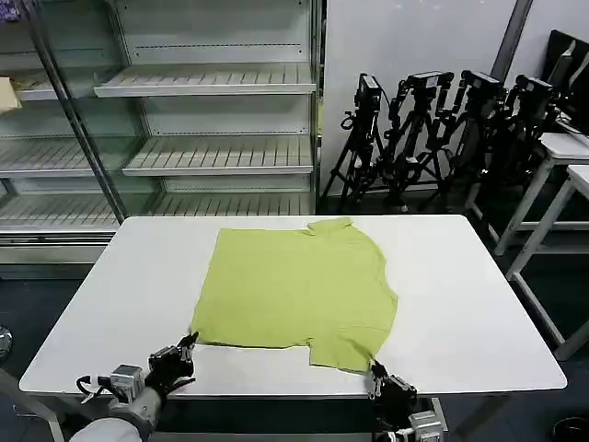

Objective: Fold and organize the clothes.

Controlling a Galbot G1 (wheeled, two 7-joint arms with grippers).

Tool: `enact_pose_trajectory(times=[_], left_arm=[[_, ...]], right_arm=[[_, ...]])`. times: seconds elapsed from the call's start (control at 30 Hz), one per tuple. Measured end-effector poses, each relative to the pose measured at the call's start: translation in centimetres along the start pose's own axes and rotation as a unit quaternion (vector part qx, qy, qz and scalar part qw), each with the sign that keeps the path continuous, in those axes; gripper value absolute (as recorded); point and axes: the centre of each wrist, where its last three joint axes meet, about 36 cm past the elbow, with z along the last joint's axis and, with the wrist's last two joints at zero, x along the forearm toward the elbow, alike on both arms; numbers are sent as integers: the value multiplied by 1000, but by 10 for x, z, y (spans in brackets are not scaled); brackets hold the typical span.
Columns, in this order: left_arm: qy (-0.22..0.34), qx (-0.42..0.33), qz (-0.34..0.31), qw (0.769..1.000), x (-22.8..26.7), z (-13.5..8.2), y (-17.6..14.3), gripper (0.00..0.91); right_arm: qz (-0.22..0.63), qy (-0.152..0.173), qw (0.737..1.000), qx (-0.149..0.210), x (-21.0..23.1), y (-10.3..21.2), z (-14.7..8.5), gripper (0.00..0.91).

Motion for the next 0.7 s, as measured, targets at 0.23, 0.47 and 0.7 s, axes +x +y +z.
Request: enact_pose_trajectory(times=[0.23, 0.47, 0.7], left_arm=[[-14, 10, 15, 1000, -18, -15, 6, 10], [-25, 19, 31, 999, -41, -29, 15, 10], [-27, 23, 36, 999, -67, -38, 23, 10]], right_arm=[[7, -26, 1000, 10, -28, -12, -17, 0], [-1, -38, 999, 18, -65, -24, -37, 0], [-6, -52, 998, 30, -104, -33, -57, 0]])
